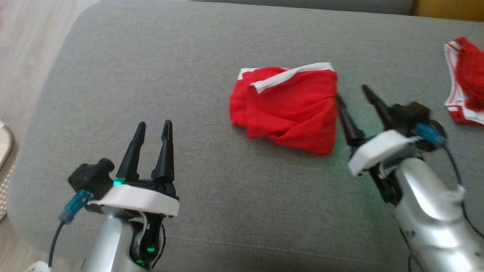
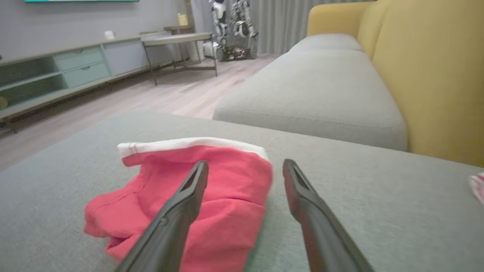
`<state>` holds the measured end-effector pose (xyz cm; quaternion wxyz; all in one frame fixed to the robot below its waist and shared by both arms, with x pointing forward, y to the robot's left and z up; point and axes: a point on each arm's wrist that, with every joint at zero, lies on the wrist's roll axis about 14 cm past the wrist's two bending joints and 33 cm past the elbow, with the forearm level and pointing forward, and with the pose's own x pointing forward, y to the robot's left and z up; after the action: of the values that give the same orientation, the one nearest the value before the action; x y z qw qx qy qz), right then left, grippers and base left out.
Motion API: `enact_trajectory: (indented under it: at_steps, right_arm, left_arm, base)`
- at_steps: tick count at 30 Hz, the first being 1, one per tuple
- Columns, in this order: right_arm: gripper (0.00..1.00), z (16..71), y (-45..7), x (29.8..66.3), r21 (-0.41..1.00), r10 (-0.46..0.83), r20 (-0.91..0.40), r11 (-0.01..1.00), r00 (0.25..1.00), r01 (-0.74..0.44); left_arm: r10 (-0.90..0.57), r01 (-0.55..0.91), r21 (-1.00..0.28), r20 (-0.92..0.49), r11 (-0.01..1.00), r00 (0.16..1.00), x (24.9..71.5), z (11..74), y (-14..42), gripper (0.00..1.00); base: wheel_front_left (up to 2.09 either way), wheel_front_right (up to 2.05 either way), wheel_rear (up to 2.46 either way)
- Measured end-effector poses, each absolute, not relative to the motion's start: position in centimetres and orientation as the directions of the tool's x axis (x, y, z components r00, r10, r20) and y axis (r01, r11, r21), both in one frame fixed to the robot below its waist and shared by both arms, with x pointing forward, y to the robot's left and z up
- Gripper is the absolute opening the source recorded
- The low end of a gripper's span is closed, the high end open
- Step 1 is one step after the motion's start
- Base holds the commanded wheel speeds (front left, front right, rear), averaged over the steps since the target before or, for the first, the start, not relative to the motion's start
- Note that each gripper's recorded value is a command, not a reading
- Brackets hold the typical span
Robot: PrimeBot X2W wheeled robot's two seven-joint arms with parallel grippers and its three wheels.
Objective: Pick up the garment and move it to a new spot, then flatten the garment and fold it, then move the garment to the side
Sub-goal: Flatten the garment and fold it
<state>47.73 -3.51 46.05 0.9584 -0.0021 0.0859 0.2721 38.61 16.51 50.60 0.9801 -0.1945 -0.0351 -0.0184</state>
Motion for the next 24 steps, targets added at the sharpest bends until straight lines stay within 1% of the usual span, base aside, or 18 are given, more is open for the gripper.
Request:
enact_trajectory:
  at_steps: [1, 2, 3, 6, 10, 15, 19, 20, 21, 24]
  right_arm:
    - [1.00, 46.5, -4.4, 47.7, 0.048, 0.499, -0.140, 0.866, 0.855, -0.497]
    - [1.00, 47.2, -6.2, 47.6, 0.062, 0.448, -0.095, 0.894, 0.889, -0.444]
    - [1.00, 47.4, -7.0, 47.4, 0.062, 0.424, -0.078, 0.906, 0.902, -0.420]
    - [1.00, 47.6, -8.7, 46.3, 0.068, 0.363, -0.042, 0.930, 0.931, -0.360]
    - [1.00, 47.1, -10.0, 44.7, 0.080, 0.305, -0.033, 0.950, 0.952, -0.302]
    - [1.00, 47.1, -10.5, 43.9, 0.069, 0.280, -0.021, 0.958, 0.960, -0.278]
    - [1.00, 47.4, -9.7, 44.0, 0.060, 0.302, -0.009, 0.952, 0.953, -0.301]
    - [0.48, 47.3, -9.2, 44.1, 0.059, 0.315, -0.011, 0.948, 0.949, -0.314]
    - [0.00, 47.3, -8.8, 44.1, 0.060, 0.328, -0.011, 0.943, 0.945, -0.327]
    - [0.00, 47.3, -6.2, 44.5, 0.052, 0.397, -0.013, 0.917, 0.918, -0.396]
  left_arm:
    - [-0.030, 0.058, -0.381, 0.079, 0.923, 0.996, 38.7, 50.7, 16.3, 1.00]
    - [-0.043, 0.072, -0.383, 0.083, 0.921, 0.996, 39.0, 50.8, 15.8, 1.00]
    - [-0.050, 0.079, -0.384, 0.087, 0.920, 0.995, 39.1, 50.9, 15.6, 1.00]
    - [-0.064, 0.097, -0.386, 0.096, 0.918, 0.993, 39.5, 51.2, 15.1, 1.00]
    - [-0.077, 0.115, -0.388, 0.112, 0.914, 0.991, 39.8, 51.6, 14.6, 1.00]
    - [-0.084, 0.123, -0.391, 0.114, 0.912, 0.990, 40.1, 51.6, 14.3, 1.00]
    - [-0.085, 0.121, -0.392, 0.108, 0.912, 0.990, 40.1, 51.4, 14.3, 1.00]
    - [-0.084, 0.119, -0.393, 0.104, 0.912, 0.991, 40.1, 51.3, 14.3, 1.00]
    - [-0.084, 0.117, -0.392, 0.100, 0.912, 0.991, 40.0, 51.1, 14.4, 1.00]
    - [-0.073, 0.101, -0.396, 0.086, 0.913, 0.994, 39.9, 50.7, 14.7, 1.00]
  base:
    - [0.00, 0.00, 0.00]
    - [0.00, 0.00, 0.00]
    - [0.00, 0.00, 0.00]
    - [0.00, 0.00, 0.00]
    - [0.00, 0.00, 0.00]
    - [0.00, 0.00, 0.00]
    - [0.00, 0.00, 0.00]
    - [0.00, 0.00, 0.00]
    - [0.00, 0.00, 0.00]
    - [0.00, 0.00, 0.00]
